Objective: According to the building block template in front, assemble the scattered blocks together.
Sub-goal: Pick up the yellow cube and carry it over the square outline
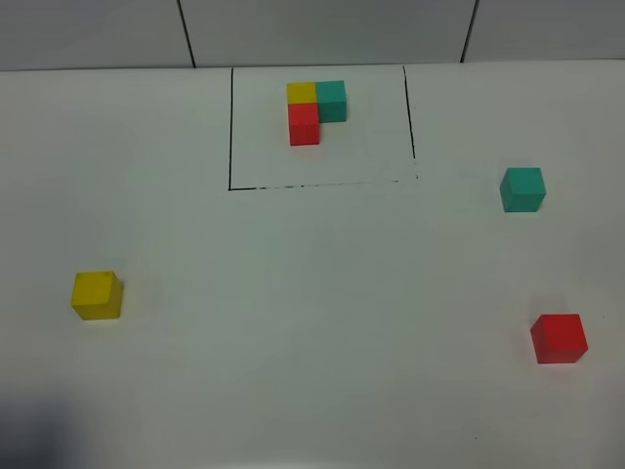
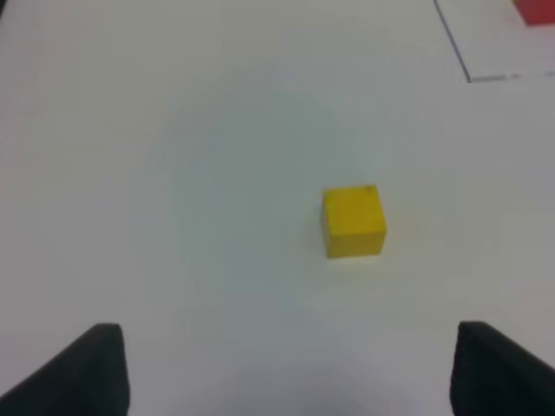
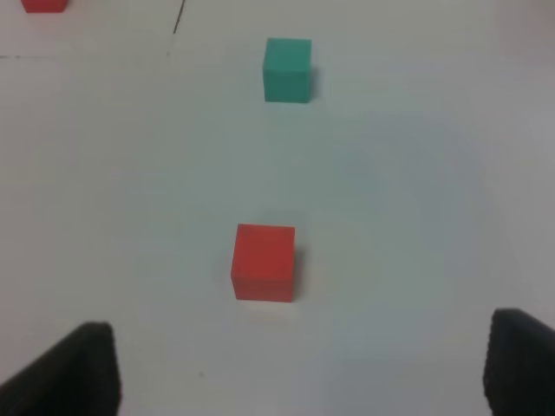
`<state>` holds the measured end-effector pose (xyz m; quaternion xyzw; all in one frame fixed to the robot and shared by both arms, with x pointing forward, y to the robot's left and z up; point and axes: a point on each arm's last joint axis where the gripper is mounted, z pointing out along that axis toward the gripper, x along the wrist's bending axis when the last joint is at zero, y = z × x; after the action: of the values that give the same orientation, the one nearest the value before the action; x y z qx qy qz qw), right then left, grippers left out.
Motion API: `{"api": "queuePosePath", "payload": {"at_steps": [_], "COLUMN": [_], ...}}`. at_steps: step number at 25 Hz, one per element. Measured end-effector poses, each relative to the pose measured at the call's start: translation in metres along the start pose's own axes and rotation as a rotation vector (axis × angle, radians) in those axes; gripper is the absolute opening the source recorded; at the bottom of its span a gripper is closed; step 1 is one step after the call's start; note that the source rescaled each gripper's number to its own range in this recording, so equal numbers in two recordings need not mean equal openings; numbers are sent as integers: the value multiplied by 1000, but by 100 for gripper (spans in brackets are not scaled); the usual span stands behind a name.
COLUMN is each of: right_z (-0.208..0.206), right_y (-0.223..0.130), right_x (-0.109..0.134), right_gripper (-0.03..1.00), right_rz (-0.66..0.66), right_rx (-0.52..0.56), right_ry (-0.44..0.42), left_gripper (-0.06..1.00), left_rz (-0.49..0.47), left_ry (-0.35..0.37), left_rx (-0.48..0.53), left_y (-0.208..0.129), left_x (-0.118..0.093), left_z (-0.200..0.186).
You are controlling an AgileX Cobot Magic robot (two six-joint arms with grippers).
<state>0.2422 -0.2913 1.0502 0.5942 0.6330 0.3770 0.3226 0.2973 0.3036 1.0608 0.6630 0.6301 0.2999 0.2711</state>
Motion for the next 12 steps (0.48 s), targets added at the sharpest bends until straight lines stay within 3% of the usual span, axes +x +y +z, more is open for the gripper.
{"api": "queuePosePath", "payload": {"at_steps": [6,12], "right_z": [0,0], "right_y": [0,0], "right_x": [0,0], "right_gripper": [72,72], "right_rz": [0,0], "right_rx": [0,0], "right_ry": [2,2], "left_gripper": [74,75], "left_rz": [-89,-89], "left_ry": [-18,-29], "left_rx": [303,559], "left_y": [49,84], "left_x": [-5,-10], "left_z": [59,137]}}
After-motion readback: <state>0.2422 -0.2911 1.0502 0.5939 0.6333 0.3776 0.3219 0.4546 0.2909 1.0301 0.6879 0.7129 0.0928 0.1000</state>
